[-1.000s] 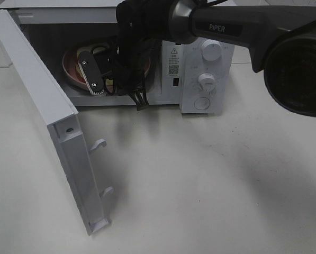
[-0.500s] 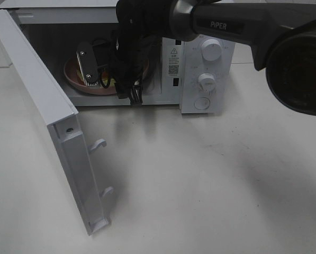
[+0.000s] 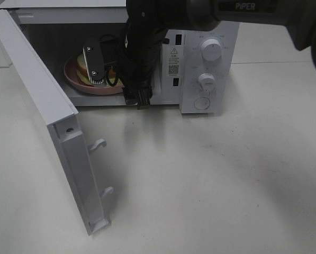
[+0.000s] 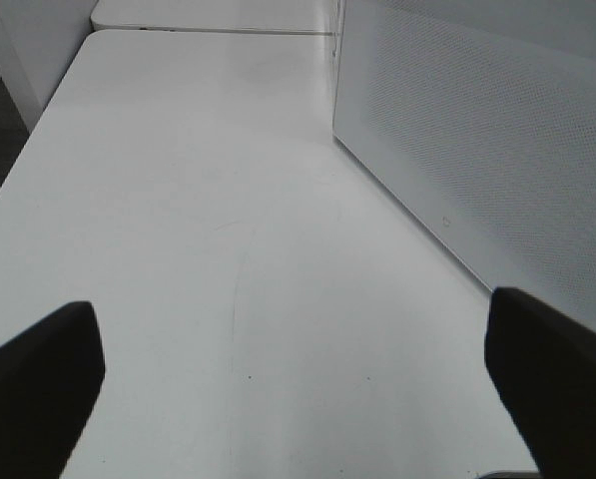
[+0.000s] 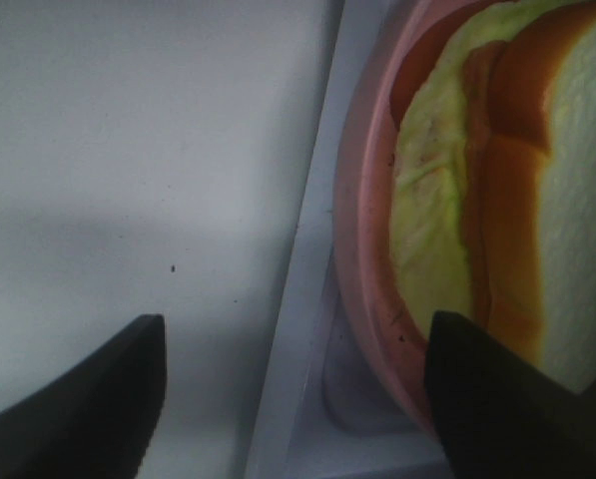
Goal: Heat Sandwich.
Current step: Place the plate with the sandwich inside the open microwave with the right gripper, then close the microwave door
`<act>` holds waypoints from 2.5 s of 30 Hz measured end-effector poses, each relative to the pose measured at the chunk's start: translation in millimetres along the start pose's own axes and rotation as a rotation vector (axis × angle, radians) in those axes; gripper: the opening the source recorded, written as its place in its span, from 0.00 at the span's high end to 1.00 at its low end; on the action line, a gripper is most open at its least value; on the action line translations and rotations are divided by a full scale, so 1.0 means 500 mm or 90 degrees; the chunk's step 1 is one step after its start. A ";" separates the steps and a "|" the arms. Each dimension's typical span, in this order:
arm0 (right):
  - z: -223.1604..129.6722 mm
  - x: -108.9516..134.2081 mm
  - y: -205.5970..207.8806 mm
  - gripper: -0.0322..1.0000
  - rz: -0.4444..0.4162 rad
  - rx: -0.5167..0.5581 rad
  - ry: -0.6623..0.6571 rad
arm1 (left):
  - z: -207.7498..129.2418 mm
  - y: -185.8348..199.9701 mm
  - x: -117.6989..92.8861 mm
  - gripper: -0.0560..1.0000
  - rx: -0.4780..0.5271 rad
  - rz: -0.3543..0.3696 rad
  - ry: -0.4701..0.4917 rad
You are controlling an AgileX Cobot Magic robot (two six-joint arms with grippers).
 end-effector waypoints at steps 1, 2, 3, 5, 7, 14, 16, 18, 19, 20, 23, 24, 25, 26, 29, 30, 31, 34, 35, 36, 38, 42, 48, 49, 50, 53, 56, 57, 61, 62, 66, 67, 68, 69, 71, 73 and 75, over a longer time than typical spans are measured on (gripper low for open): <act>-0.003 0.005 0.006 0.30 -0.001 -0.001 0.001 | 0.000 0.000 0.000 0.04 0.000 0.000 0.000; -0.003 0.005 0.006 0.30 -0.001 -0.001 0.001 | 0.000 0.000 0.000 0.04 0.000 0.000 0.000; -0.004 0.007 0.011 0.30 -0.003 -0.003 0.000 | 0.000 0.000 0.000 0.04 0.000 0.000 0.000; -0.015 0.024 0.028 0.30 0.003 0.000 -0.002 | 0.000 0.000 0.000 0.04 0.000 0.000 0.000; -0.018 0.030 0.034 0.30 0.005 0.000 -0.003 | 0.000 0.000 0.000 0.04 0.000 0.000 0.000; -0.051 0.086 0.069 0.30 0.023 0.008 -0.004 | 0.000 0.000 0.000 0.04 0.000 0.000 0.000; -0.056 0.094 0.082 0.30 0.018 0.003 -0.003 | 0.000 0.000 0.000 0.04 0.000 0.000 0.000; -0.061 0.102 0.096 0.30 0.014 -0.001 -0.005 | 0.000 0.000 0.000 0.04 0.000 0.000 0.000; -0.063 0.106 0.103 0.30 0.010 -0.004 -0.011 | 0.000 0.000 0.000 0.04 0.000 0.000 0.000; -0.064 0.108 0.109 0.29 0.004 -0.008 -0.018 | 0.000 0.000 0.000 0.04 0.000 0.000 0.000; -0.070 0.118 0.130 0.24 -0.009 -0.019 -0.050 | 0.000 0.000 0.000 0.04 0.000 0.000 0.000; -0.071 0.121 0.137 0.22 -0.014 -0.024 -0.063 | 0.000 0.000 0.000 0.04 0.000 0.000 0.000; -0.073 0.124 0.142 0.20 -0.016 -0.025 -0.072 | 0.000 0.000 0.000 0.04 0.000 0.000 0.000; -0.073 0.124 0.142 0.20 -0.016 -0.025 -0.072 | 0.000 0.000 0.000 0.04 0.000 0.000 0.000; -0.087 0.143 0.162 0.15 -0.019 -0.026 -0.093 | 0.000 0.000 0.000 0.04 0.000 0.000 0.000; -0.091 0.150 0.167 0.15 -0.017 -0.024 -0.094 | 0.000 0.000 0.000 0.04 0.000 0.000 0.000; -0.091 0.150 0.167 0.15 -0.017 -0.024 -0.094 | 0.000 0.000 0.000 0.04 0.000 0.000 0.000; -0.109 0.176 0.187 0.14 -0.012 -0.018 -0.102 | 0.000 0.000 0.000 0.04 0.000 0.000 0.000; -0.112 0.180 0.193 0.15 -0.013 -0.018 -0.105 | 0.000 0.000 0.000 0.04 0.000 0.000 0.000; -0.112 0.180 0.193 0.15 -0.013 -0.018 -0.105 | 0.000 0.000 0.000 0.04 0.000 0.000 0.000; -0.124 0.198 0.209 0.16 -0.011 -0.017 -0.126 | 0.000 0.000 0.000 0.04 0.000 0.000 0.000; -0.138 0.218 0.238 0.17 -0.014 -0.019 -0.170 | 0.000 0.000 0.000 0.04 0.000 0.000 0.000; -0.162 0.254 0.274 0.19 -0.015 -0.019 -0.245 | 0.000 0.000 0.000 0.04 0.000 0.000 0.000; -0.167 0.261 0.280 0.19 -0.014 -0.018 -0.257 | 0.000 0.000 0.000 0.04 0.000 0.000 0.000; -0.176 0.274 0.292 0.19 -0.012 -0.016 -0.277 | 0.000 0.000 0.000 0.04 0.000 0.000 0.000; -0.183 0.285 0.305 0.20 -0.014 -0.018 -0.295 | 0.000 0.000 0.000 0.04 0.000 0.000 0.000; -0.194 0.301 0.325 0.21 -0.020 -0.025 -0.338 | 0.000 0.000 0.000 0.04 0.000 0.000 0.000; -0.197 0.306 0.330 0.21 -0.022 -0.026 -0.351 | 0.000 0.000 0.000 0.04 0.000 0.000 0.000; -0.213 0.329 0.353 0.22 -0.027 -0.033 -0.418 | 0.000 0.000 0.000 0.04 0.000 0.000 0.000; -0.218 0.336 0.359 0.22 -0.026 -0.032 -0.434 | 0.000 0.000 0.000 0.04 0.000 0.000 0.000; -0.239 0.366 0.378 0.22 -0.017 -0.017 -0.491 | 0.000 0.000 0.000 0.04 0.000 0.000 0.000; -0.243 0.373 0.382 0.22 -0.014 -0.011 -0.505 | 0.000 0.000 0.000 0.04 0.000 0.000 0.000; -0.256 0.390 0.390 0.22 -0.005 0.004 -0.539 | 0.000 0.000 0.000 0.04 0.000 0.000 0.000; -0.261 0.397 0.395 0.22 -0.002 0.012 -0.556 | 0.000 0.000 0.000 0.04 0.000 0.000 0.000; -0.267 0.404 0.402 0.22 0.001 0.019 -0.573 | 0.000 0.000 0.000 0.04 0.000 0.000 0.000; -0.279 0.416 0.426 0.22 0.001 0.028 -0.614 | 0.000 0.000 0.000 0.04 0.000 0.000 0.000; -0.282 0.420 0.433 0.22 0.000 0.030 -0.625 | 0.000 0.000 0.000 0.04 0.000 0.000 0.000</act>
Point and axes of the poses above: a point on each arm's last joint axis where the gripper is mounted, y pointing back along that axis away from the gripper, x along the wrist's bending axis when the last joint is at zero, z = x × y, the point moved 9 cm from there along -y, pointing out along that axis toward the gripper, and after that the axes turned 7 degrees about -y, right-handed, at the moved point
